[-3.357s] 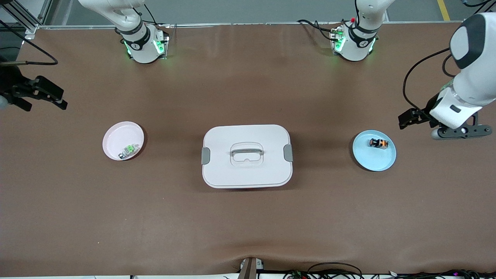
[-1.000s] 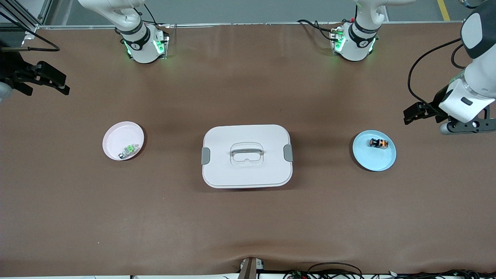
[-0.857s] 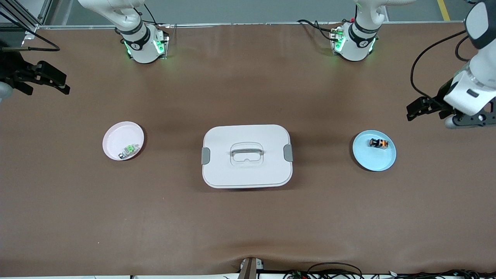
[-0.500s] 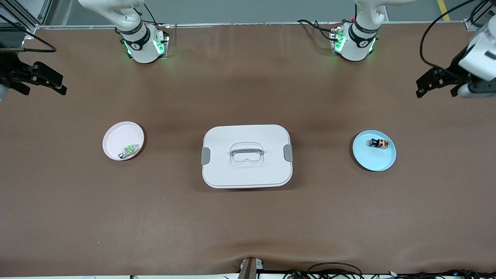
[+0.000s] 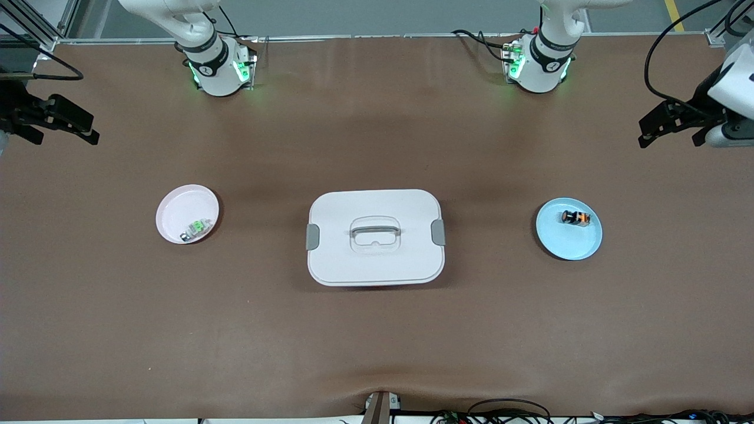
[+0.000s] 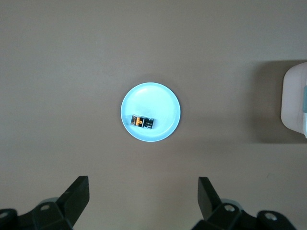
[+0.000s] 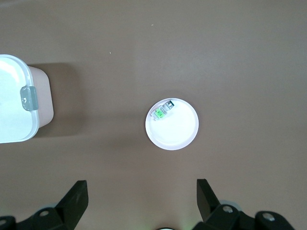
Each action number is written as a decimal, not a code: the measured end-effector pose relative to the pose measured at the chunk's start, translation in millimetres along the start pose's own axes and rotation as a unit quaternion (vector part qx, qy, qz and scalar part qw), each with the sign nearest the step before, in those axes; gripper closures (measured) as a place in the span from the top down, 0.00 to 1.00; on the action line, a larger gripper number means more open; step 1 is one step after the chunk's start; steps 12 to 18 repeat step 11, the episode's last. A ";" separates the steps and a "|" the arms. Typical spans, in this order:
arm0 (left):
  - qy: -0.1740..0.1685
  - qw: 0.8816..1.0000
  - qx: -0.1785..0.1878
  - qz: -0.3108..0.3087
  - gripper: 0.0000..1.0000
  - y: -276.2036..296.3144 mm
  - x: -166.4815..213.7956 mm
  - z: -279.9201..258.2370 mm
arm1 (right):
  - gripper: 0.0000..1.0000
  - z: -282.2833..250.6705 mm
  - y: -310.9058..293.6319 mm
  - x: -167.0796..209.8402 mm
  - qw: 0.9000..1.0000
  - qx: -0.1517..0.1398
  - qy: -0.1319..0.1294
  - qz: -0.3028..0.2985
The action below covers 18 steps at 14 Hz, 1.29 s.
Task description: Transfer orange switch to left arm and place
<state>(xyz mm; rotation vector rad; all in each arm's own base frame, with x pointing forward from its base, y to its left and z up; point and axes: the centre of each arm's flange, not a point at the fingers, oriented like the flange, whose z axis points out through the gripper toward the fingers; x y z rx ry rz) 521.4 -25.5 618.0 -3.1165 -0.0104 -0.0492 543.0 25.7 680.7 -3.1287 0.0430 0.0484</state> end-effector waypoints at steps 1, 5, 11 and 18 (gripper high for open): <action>-0.001 1.000 0.000 0.000 1.00 -0.1 2.1 0.5 | 1.00 0.0 1.4 0.1 1.000 0.000 0.000 0.001; 0.004 1.000 0.000 0.000 1.00 -0.3 2.9 -6.7 | 1.00 -0.5 3.5 0.8 1.000 0.000 0.003 0.004; 0.004 1.000 0.000 0.000 1.00 -0.3 3.8 -7.8 | 1.00 -8.6 5.5 1.9 1.000 0.001 0.018 0.006; 0.004 1.000 0.000 0.000 1.00 -0.3 3.8 -7.8 | 1.00 -8.6 5.5 1.9 1.000 0.001 0.018 0.006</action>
